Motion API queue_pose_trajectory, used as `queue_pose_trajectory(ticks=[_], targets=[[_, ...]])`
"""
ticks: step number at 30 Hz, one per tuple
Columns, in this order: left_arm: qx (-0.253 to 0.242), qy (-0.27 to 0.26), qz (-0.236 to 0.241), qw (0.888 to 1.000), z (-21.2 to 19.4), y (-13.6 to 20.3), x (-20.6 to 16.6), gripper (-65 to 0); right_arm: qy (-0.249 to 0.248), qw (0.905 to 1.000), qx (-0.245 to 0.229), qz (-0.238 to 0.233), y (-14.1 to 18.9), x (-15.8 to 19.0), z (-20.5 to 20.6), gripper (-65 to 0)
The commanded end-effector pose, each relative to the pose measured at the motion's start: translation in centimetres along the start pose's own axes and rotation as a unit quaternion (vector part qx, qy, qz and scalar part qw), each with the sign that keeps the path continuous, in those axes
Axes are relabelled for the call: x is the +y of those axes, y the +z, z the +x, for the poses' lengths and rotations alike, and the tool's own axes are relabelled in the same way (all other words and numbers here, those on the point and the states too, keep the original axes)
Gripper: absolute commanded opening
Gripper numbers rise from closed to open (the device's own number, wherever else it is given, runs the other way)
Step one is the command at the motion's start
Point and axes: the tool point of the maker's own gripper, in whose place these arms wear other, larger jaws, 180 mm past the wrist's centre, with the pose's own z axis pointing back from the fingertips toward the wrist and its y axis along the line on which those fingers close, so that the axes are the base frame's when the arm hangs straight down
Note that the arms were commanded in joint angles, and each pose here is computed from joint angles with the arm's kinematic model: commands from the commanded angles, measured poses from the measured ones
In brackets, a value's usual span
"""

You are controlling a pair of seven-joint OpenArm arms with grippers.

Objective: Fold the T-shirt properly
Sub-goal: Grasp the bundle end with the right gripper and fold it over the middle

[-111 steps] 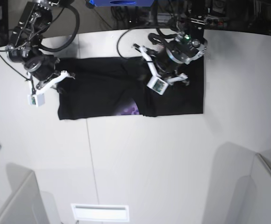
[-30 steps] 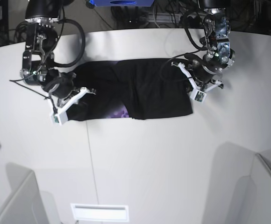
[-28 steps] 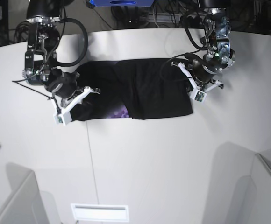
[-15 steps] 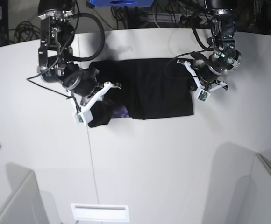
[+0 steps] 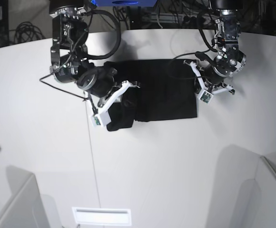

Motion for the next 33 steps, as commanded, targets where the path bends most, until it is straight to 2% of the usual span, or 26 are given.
queue_pose_trajectory(ticks=[1, 4, 7, 12, 16, 28, 33], targets=[[0.031, -0.013, 0.01, 0.999, -1.2, 0.2, 0.4, -65.0, 0.004, 0.9996, -0.024, 0.016, 0.3, 1.0, 1.3, -65.0], [0.031, -0.013, 0.01, 0.999, -1.2, 0.2, 0.4, -65.0, 0.005, 0.9991, -0.035, 0.022, 0.2, 1.4, 1.5, -65.0], [0.031, -0.014, 0.009, 0.999, -1.2, 0.2, 0.4, -65.0, 0.025, 0.9977, -0.043, 0.047, -0.4, 3.6, 1.4, -65.0], [0.031, -0.013, 0.008, 0.999, -1.2, 0.2, 0.3, -65.0, 0.008, 0.9976, -0.038, 0.057, -1.2, 5.6, 1.0, -65.0], [0.033, -0.014, 0.007, 0.999, -1.3, 0.2, 0.3, -65.0, 0.02, 0.9967, -0.034, 0.071, -1.5, 7.1, 0.9, -65.0], [0.033, -0.011, 0.011, 0.999, -1.4, 0.3, 0.6, -65.0, 0.033, 0.9957, -0.035, 0.079, -4.0, 7.9, 0.1, -65.0], [0.038, -0.009, 0.01, 0.999, -1.8, 0.4, 0.4, -65.0, 0.048, 0.9947, -0.014, 0.09, -5.5, 9.1, -1.2, -65.0]])
